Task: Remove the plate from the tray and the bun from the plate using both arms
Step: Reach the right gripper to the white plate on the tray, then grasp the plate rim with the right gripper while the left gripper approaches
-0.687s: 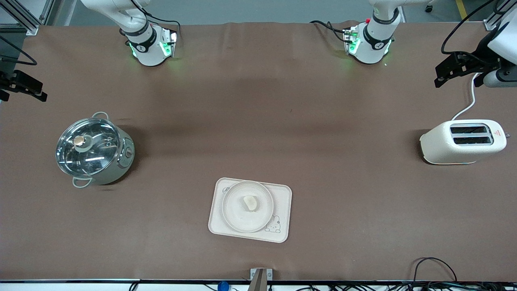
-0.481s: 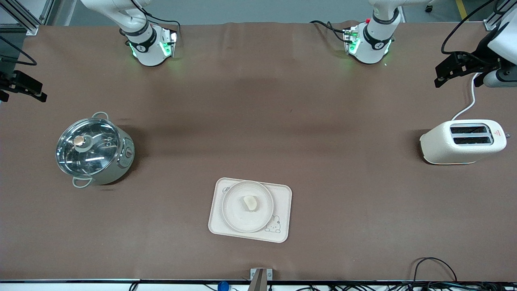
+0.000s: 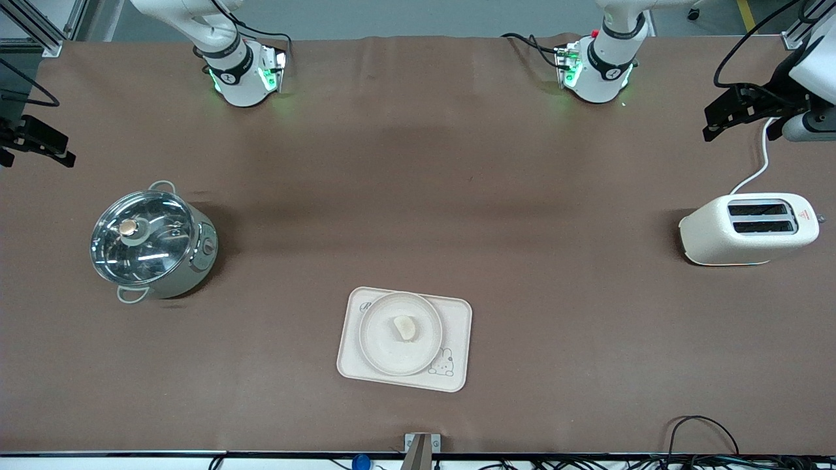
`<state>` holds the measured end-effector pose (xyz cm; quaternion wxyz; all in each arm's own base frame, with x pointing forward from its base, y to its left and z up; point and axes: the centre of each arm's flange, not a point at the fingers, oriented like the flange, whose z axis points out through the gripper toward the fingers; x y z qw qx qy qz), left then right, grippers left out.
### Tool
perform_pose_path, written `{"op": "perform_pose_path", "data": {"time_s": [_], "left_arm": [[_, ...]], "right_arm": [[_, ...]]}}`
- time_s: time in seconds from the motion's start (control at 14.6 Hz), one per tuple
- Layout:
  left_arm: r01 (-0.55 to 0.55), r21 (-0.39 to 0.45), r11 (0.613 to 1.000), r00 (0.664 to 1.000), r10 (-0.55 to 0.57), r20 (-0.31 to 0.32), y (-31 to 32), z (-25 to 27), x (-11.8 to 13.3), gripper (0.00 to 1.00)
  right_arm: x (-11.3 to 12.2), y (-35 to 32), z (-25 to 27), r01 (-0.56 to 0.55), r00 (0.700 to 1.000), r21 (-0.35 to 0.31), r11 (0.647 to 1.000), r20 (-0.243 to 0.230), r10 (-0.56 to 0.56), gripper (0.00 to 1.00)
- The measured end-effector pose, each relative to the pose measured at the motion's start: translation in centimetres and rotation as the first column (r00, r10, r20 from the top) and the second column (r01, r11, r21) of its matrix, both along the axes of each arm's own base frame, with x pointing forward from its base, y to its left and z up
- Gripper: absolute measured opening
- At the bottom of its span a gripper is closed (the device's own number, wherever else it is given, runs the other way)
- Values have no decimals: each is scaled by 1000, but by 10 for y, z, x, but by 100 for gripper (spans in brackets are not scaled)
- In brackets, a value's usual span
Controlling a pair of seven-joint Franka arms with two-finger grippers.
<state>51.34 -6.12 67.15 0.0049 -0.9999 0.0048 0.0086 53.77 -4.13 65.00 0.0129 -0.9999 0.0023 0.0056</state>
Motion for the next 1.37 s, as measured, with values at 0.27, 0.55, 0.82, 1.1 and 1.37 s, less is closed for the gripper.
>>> {"op": "perform_pose_path", "data": {"time_s": [0.27, 0.55, 0.82, 1.1, 1.37], "left_arm": [[-3, 0, 1000, 1000, 3, 0, 1, 0, 0, 100], [-3, 0, 1000, 1000, 3, 0, 2, 0, 0, 100], [-6, 0, 1000, 1000, 6, -2, 3, -1, 1, 100], [-6, -2, 1000, 1000, 6, -19, 4, -11, 8, 100], [-4, -4, 1000, 1000, 4, -25, 3, -17, 13, 100]], "right_arm": [[37, 25, -42, -6, 1000, 143, 990, 16, 4, 100], [99, 79, -136, -9, 1000, 238, 971, 25, 3, 100], [136, 145, -220, 2, 999, 339, 941, 36, -15, 100], [148, 223, -311, 93, 995, 377, 922, 4, -101, 100], [154, 294, -385, 167, 982, 385, 907, 13, -187, 100]]}}
